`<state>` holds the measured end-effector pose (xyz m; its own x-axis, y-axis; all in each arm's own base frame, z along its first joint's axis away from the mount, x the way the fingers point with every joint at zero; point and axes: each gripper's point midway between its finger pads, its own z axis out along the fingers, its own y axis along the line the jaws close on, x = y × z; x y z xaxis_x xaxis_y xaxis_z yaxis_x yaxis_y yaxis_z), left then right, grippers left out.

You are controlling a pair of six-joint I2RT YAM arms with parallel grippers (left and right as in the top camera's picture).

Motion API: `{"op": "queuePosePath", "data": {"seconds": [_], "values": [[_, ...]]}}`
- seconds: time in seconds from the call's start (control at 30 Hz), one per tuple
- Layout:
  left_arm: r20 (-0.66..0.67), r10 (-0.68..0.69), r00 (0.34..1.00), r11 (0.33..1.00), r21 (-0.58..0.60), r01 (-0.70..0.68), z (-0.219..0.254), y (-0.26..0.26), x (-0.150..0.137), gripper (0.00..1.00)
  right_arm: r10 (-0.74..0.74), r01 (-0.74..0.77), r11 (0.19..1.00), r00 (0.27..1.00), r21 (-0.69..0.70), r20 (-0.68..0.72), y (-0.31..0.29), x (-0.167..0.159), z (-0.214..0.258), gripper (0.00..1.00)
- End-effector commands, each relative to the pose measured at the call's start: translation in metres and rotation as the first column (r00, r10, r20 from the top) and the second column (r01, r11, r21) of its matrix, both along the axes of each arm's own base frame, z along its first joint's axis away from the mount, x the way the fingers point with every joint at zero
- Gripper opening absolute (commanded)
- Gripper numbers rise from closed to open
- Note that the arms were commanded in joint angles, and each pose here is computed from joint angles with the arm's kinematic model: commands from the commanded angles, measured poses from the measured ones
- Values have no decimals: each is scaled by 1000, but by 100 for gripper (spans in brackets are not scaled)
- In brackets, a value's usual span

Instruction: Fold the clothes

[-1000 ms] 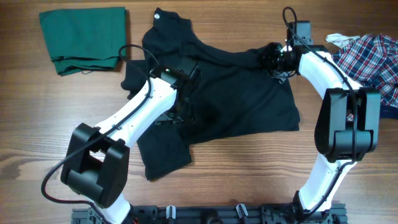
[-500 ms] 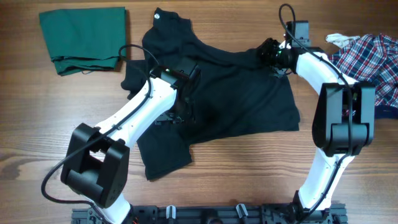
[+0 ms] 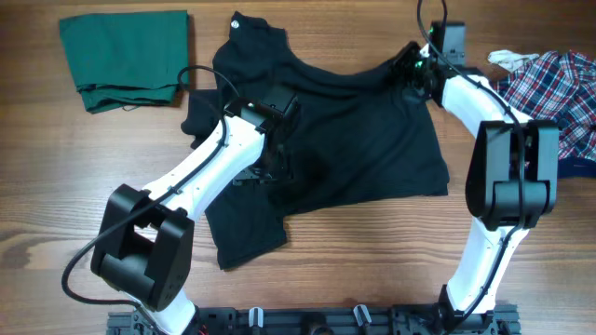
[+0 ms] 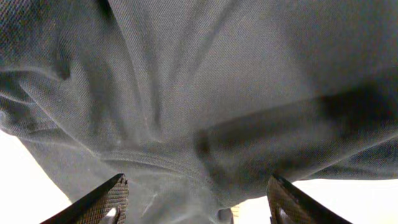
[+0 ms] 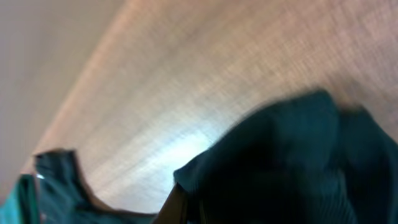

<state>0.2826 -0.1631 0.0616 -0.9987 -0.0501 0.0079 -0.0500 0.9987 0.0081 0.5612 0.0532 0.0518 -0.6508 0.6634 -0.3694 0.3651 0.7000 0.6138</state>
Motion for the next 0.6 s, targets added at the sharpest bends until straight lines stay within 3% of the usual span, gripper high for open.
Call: {"op": "queuePosePath", "data": {"seconds": [0.0,0.27,0.3,0.47,0.53,0.57], "values": [[41,0,999,1000,-16,1,9,-3,7,72,-71,73,997,995,-26,72,-20,23,15,4],[64,1,998,1000,-29,1,9,-6,13,71,-195,224,967,957,-121,214,-53,45,37,4],[68,1,998,999,-32,1,9,-7,14,71,-196,227,967,953,-118,230,-53,47,40,13],[98,2,995,999,-49,3,10,-11,21,71,-178,229,952,954,-204,240,-62,49,30,78],[98,2,995,999,-49,3,10,-11,21,71,-122,185,932,970,-313,211,-68,44,20,96],[98,2,995,999,-49,2,10,-11,21,71,-104,167,910,978,-379,181,-74,38,15,100]]}}
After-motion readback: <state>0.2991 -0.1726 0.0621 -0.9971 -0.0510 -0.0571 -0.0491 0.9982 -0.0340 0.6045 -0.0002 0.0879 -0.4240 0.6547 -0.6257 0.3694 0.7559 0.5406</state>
